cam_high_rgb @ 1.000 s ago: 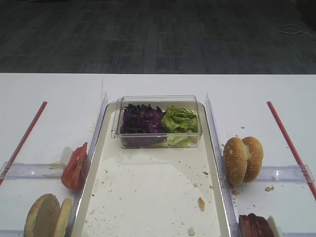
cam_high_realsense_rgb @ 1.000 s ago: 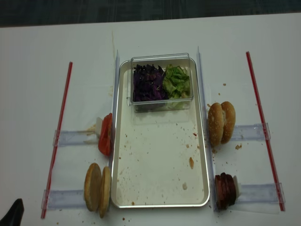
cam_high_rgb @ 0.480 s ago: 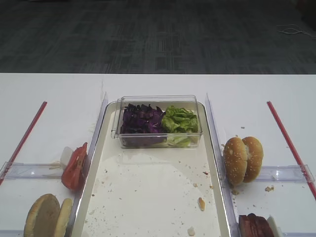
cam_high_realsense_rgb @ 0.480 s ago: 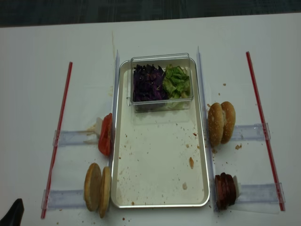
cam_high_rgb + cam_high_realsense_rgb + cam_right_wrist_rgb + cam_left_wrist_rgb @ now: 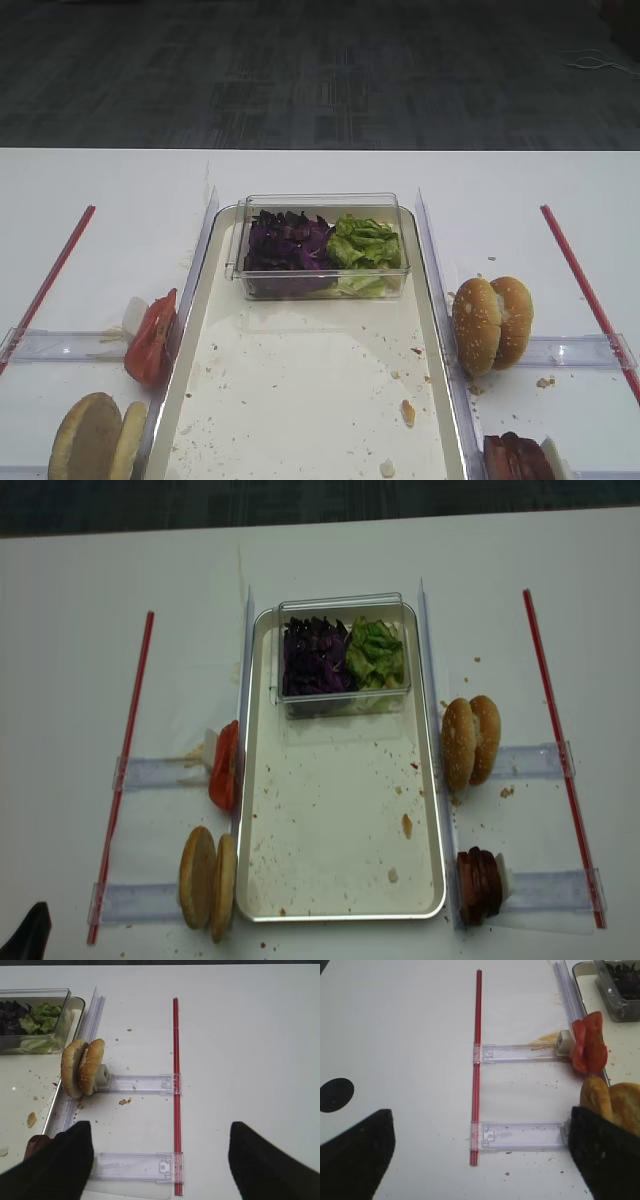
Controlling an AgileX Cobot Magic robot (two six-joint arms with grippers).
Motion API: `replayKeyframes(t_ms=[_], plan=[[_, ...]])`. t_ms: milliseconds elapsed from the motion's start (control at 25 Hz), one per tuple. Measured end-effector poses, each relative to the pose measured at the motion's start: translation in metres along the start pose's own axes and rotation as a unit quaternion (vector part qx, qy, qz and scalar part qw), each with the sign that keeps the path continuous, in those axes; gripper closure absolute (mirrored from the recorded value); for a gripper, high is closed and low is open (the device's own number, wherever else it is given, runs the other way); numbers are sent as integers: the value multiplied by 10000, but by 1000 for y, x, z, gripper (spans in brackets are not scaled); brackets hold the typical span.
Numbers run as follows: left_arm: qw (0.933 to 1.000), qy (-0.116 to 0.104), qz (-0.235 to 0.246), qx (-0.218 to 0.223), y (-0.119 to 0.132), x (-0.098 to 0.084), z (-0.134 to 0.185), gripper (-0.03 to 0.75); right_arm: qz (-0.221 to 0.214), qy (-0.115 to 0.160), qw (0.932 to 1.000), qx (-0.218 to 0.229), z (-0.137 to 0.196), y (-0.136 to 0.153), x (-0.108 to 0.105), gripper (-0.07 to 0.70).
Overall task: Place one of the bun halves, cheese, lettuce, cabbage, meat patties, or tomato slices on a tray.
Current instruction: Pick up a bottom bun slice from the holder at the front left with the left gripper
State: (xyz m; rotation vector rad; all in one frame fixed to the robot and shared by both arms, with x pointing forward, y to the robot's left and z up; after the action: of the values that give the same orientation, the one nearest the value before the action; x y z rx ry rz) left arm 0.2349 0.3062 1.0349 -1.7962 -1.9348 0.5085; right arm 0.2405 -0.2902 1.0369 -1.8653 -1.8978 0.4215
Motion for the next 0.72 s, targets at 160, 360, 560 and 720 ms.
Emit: replayKeyframes(t_ms=[160,360,560,720], plan=[[10000,0,0,12,0,0,0,36,0,0,10000,0,0,0,0,42],[9981,33,23,608,13,0,-7,36,0,0,10000,0,0,0,0,42],[9826,128,44,1853,44,0,-20,36,0,0,10000,0,0,0,0,42],[9591,216,63,2823,72,0,-26,36,0,0,10000,0,0,0,0,42]])
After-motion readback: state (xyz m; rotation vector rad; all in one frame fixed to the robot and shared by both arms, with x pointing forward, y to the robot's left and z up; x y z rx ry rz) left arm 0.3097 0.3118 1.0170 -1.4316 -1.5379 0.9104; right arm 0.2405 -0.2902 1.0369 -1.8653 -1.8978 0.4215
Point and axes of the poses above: a point on each arm's last joint axis where the gripper is mounted, y pointing out along that axis toward the gripper, x along the wrist's bending axis when the last joint is at zero, z = x × y, the point moved 1 cm from there along y, pointing out along that axis toward the gripper, and after that the axes turned 5 degrees about y, right-handed, at the moved point
